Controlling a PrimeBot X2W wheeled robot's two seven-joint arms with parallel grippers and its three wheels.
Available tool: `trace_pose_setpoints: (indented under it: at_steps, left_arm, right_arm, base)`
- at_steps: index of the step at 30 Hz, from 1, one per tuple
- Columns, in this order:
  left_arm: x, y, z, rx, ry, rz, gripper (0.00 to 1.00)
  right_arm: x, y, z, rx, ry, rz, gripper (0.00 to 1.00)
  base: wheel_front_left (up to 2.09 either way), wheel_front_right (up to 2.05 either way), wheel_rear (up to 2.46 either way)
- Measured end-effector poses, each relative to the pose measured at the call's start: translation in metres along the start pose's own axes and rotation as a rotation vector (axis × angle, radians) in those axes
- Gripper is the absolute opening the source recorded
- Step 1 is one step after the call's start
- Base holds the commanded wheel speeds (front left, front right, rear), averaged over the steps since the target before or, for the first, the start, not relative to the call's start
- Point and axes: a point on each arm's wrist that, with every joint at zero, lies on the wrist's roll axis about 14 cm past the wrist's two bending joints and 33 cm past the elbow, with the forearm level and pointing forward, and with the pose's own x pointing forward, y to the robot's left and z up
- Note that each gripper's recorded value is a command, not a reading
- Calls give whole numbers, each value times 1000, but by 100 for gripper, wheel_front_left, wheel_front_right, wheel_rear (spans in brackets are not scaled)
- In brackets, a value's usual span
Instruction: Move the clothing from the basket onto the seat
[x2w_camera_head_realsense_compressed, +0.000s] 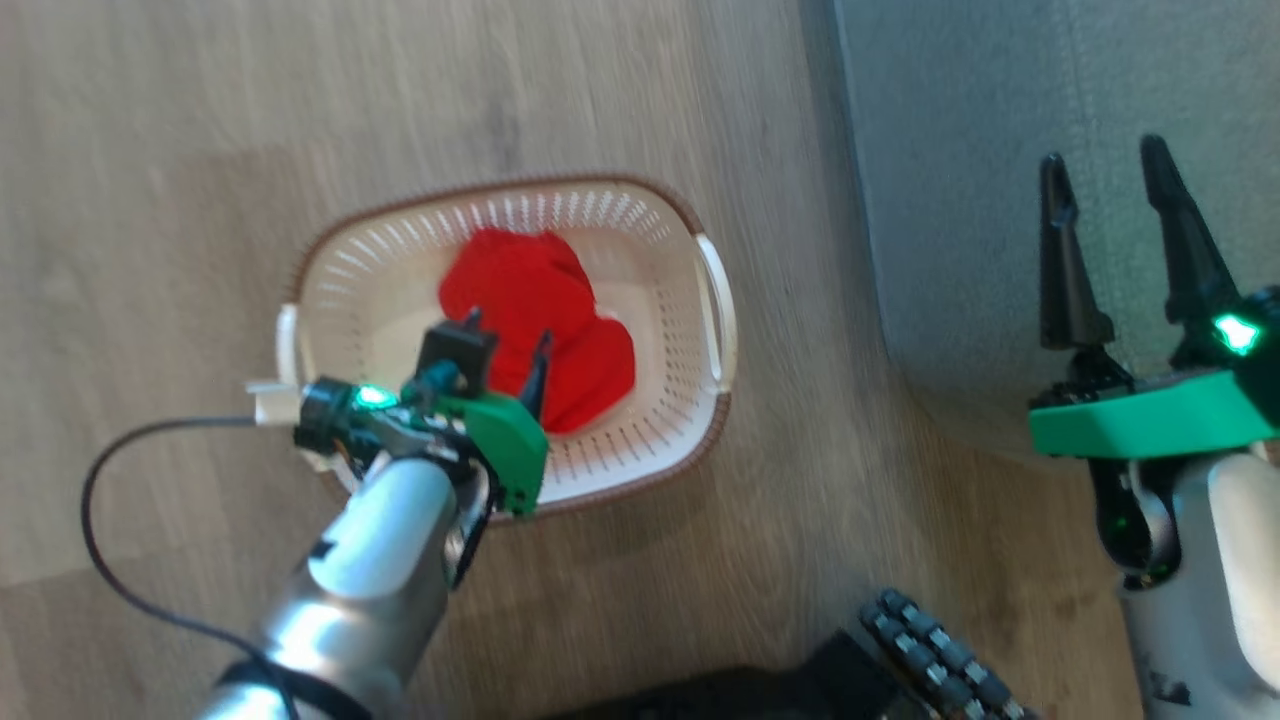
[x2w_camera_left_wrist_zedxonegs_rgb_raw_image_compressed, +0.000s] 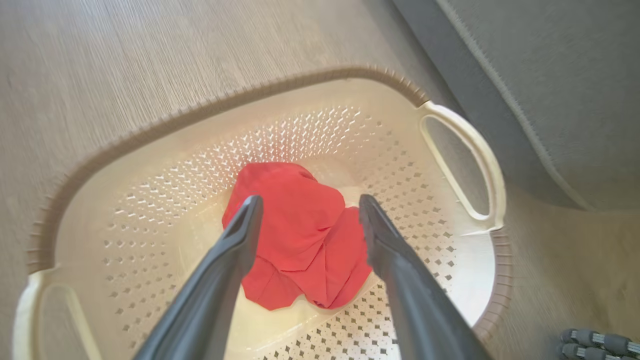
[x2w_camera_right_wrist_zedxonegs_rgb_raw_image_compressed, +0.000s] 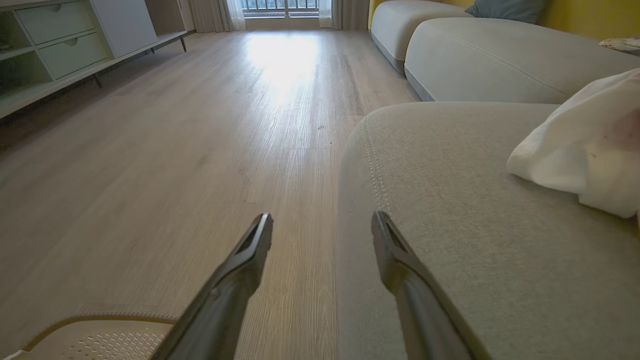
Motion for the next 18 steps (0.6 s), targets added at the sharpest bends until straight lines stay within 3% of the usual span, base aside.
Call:
trace_pose_setpoints:
  at_steps: [10, 15, 18]
  left_arm:
    - [62, 8, -81, 65, 294, -24, 100]
    - [82, 5, -114, -107, 435, -3, 100]
    - [80, 0, -141, -148, 529, 3, 100]
  right_arm:
    - [17, -1, -38, 5, 66, -18, 100]
    - [18, 4, -61, 13, 119, -20, 100]
    - [15, 1, -70, 3, 145, -27, 100]
  base:
    - [0, 0, 0]
    - [0, 0, 0]
    - [0, 0, 0]
